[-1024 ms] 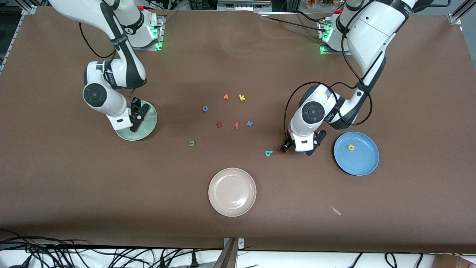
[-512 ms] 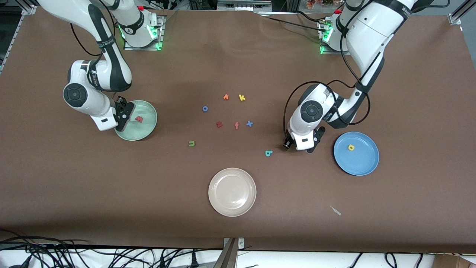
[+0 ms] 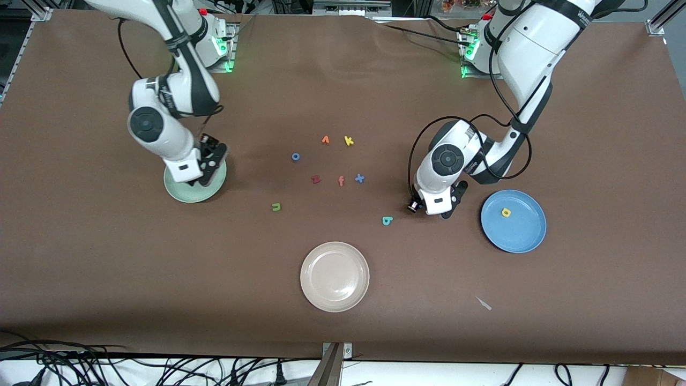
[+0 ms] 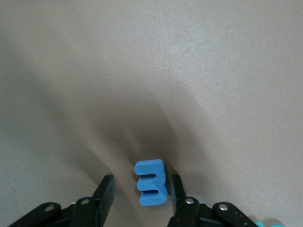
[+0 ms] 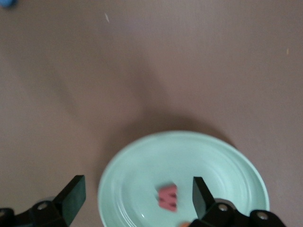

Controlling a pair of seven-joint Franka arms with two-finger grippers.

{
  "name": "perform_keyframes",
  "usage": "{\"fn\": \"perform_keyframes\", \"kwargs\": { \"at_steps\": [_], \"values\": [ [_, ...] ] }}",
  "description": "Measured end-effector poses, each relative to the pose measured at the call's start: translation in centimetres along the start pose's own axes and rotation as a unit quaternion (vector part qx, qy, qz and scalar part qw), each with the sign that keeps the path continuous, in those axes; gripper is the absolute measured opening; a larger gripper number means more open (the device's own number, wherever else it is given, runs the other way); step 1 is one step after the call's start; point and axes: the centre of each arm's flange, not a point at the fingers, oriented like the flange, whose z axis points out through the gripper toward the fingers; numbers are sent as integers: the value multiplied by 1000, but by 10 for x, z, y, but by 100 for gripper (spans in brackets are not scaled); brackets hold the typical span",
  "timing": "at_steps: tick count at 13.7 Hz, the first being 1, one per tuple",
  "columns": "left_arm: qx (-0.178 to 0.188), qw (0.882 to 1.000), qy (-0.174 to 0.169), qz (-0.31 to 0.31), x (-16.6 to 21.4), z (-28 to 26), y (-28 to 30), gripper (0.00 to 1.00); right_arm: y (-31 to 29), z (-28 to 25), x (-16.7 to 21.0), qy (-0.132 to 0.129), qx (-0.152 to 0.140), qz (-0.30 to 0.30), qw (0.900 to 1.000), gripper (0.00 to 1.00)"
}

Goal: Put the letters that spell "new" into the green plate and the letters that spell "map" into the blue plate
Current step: 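Drop the orange letter on the green plate while the left gripper grasps blue, then drop the blue letter on the blue plate while the right gripper grasps green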

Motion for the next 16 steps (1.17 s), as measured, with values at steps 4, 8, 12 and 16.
{"fn": "perform_keyframes", "kwargs": {
  "at_steps": [4,8,12,16],
  "values": [
    [-4,1000,0,0,0,-1,1,44,-33,-16,44,19,-6,123,992,100],
    [-7,1000,0,0,0,-2,2,33,-44,-22,58,32,-6,241,970,100],
    [-7,1000,0,1,0,-2,2,27,-30,-39,72,61,-10,381,923,100],
    [-2,999,3,38,1,-3,2,27,-20,-36,118,80,-10,434,897,100]
  ]
}}
